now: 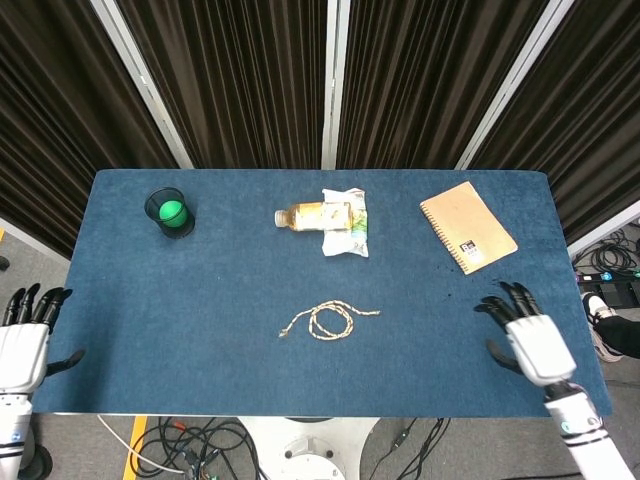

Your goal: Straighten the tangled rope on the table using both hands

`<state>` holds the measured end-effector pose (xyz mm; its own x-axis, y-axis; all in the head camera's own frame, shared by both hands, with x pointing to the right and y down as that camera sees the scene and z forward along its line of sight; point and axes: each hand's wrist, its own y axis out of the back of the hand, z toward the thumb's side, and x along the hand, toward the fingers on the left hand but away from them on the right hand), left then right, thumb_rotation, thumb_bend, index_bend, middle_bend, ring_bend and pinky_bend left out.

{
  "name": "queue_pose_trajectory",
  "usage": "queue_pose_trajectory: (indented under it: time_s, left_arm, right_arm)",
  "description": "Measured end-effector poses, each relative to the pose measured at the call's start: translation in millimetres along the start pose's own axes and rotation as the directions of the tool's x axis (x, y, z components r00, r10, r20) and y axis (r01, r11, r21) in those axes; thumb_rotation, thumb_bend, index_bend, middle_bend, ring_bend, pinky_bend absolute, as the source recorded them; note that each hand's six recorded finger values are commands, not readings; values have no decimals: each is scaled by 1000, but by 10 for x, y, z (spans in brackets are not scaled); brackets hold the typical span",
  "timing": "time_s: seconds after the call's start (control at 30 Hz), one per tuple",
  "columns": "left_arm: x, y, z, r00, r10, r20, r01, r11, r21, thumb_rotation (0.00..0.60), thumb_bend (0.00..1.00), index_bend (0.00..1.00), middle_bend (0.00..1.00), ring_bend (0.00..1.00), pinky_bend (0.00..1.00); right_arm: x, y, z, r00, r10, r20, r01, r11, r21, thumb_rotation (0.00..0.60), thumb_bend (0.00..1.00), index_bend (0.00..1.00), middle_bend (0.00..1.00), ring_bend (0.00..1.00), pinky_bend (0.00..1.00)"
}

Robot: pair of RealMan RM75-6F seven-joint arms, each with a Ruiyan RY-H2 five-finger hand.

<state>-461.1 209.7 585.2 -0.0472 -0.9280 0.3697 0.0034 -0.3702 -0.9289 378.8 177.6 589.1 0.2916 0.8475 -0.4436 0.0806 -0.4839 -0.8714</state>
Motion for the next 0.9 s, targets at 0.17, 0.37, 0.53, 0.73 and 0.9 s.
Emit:
queue_pose_trajectory:
  time_s: [0.17,0.37,0.53,0.73,0.9]
  left_arm:
    - [8,11,0,1000,2,4,-2,1000,2,600,57,156,129,0,0]
    - [17,18,-19,1000,1,-1,-1,1000,1,600,57,156,129,0,0]
    - [30,7,-33,1000,-5,-4,5,1000,2,600,58,156,129,0,0]
    - [63,9,-29,1000,-3,-3,3,1000,0,600,58,156,129,0,0]
    - [77,-3,-27,1000,-9,-1,9,1000,2,600,58,157,129,0,0]
  right_arm:
    - [-361,-180,296,994,67,-86,-67,998,2,600,301,358,260,25,73]
    - [-844,-480,672,977,148,-151,-144,989,42,600,261,358,245,16,6]
    - [-1150,-684,878,974,157,-163,-146,986,78,600,223,362,221,0,0]
    - [-1379,-922,1033,969,174,-176,-154,980,125,600,247,390,204,0,0]
    - [-1486,-1096,1168,960,199,-195,-172,974,147,600,290,409,204,0,0]
